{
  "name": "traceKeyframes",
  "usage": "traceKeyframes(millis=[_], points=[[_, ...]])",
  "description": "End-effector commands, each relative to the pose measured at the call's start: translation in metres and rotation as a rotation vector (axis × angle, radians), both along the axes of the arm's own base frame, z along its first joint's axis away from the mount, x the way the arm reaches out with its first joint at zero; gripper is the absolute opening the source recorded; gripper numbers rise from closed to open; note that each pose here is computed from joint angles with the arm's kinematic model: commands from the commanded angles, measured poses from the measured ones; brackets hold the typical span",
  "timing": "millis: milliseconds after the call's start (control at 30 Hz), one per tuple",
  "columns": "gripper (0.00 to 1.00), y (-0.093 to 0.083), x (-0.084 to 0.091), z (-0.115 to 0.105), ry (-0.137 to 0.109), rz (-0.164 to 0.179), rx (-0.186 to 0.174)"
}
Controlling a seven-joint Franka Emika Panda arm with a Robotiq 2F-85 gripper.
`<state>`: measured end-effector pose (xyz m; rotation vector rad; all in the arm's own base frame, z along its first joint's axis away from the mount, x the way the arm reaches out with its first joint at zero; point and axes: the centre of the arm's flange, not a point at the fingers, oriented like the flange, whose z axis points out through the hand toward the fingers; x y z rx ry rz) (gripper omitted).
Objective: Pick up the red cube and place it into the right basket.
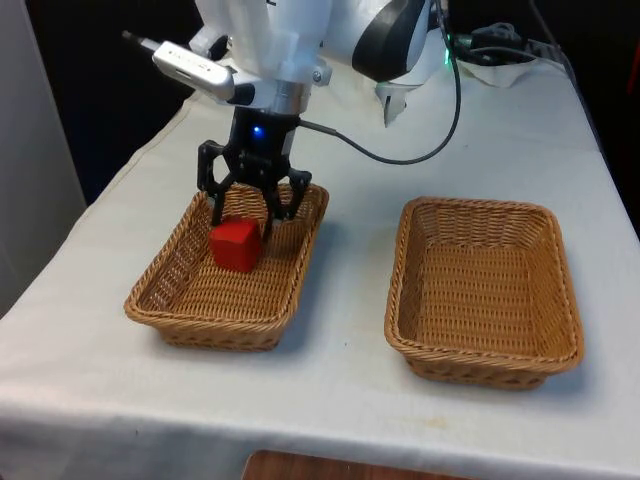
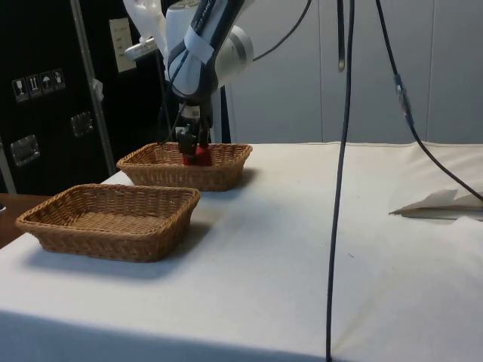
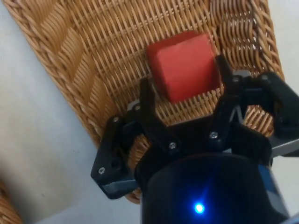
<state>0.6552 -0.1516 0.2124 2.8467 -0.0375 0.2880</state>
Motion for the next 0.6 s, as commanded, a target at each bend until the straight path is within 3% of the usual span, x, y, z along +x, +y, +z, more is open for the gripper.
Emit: traceKeyframes(millis=[0,167,200,233,467,500,567], points=[[0.42,0.001,0.001,-0.001,0.0,0.006,0.017],[0.9,0.002,0.002,-0.001,-0.001,0.005,0.02],[0.98,0.0,0.0,0.0,0.0,0.0,0.002],[1.0,0.002,0.002,-0.001,-0.001,0.005,0.02],[1.0,0.002,0.001,0.001,0.0,0.002,0.02],[1.0,0.001,0.0,-0.001,0.001,0.0,0.005],[1.0,0.005,0.002,0.012,-0.011,-0.006,0.017]])
